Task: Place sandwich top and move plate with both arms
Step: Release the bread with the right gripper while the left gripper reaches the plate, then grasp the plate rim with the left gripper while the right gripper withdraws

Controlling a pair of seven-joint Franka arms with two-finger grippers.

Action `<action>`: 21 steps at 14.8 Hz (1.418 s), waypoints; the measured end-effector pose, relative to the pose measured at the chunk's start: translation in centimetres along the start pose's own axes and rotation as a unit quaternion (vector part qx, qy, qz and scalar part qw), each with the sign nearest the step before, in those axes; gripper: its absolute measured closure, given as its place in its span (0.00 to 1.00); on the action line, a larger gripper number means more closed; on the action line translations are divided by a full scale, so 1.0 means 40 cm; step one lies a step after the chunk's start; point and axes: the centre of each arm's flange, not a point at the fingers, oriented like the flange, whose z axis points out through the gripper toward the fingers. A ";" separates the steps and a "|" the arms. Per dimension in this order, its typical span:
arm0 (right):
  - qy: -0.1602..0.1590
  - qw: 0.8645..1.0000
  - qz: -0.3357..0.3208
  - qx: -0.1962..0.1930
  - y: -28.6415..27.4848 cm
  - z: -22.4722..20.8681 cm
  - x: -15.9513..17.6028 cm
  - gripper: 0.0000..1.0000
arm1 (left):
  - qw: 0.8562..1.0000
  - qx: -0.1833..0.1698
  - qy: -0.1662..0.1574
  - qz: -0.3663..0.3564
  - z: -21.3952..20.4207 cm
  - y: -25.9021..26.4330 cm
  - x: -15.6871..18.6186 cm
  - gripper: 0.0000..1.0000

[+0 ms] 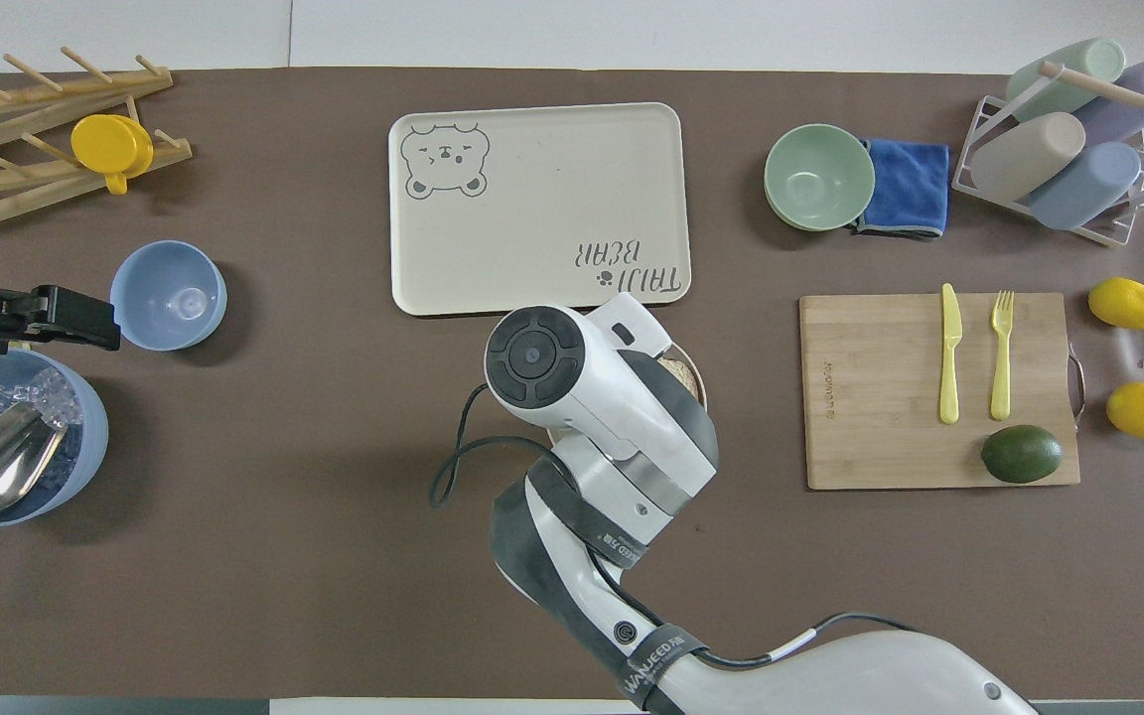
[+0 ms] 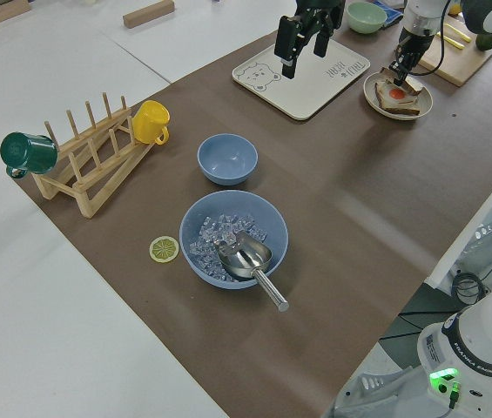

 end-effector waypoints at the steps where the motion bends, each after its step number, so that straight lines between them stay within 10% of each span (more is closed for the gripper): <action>1: 0.000 1.000 0.003 0.002 -0.001 -0.001 0.000 0.72 | 1.000 -0.003 0.000 0.000 0.000 0.001 0.000 0.00; 8: 0.015 0.999 0.031 0.024 0.063 -0.067 0.062 0.01 | 0.999 -0.032 -0.003 -0.004 0.030 0.012 0.004 0.00; 15: -0.045 0.997 0.026 0.055 0.586 -0.218 0.239 0.00 | 0.995 -0.090 0.013 -0.035 0.195 0.159 0.035 0.00; 21: -0.092 0.994 -0.009 0.051 0.814 -0.268 0.219 0.00 | 0.992 -0.123 -0.001 -0.025 0.444 0.520 0.057 0.00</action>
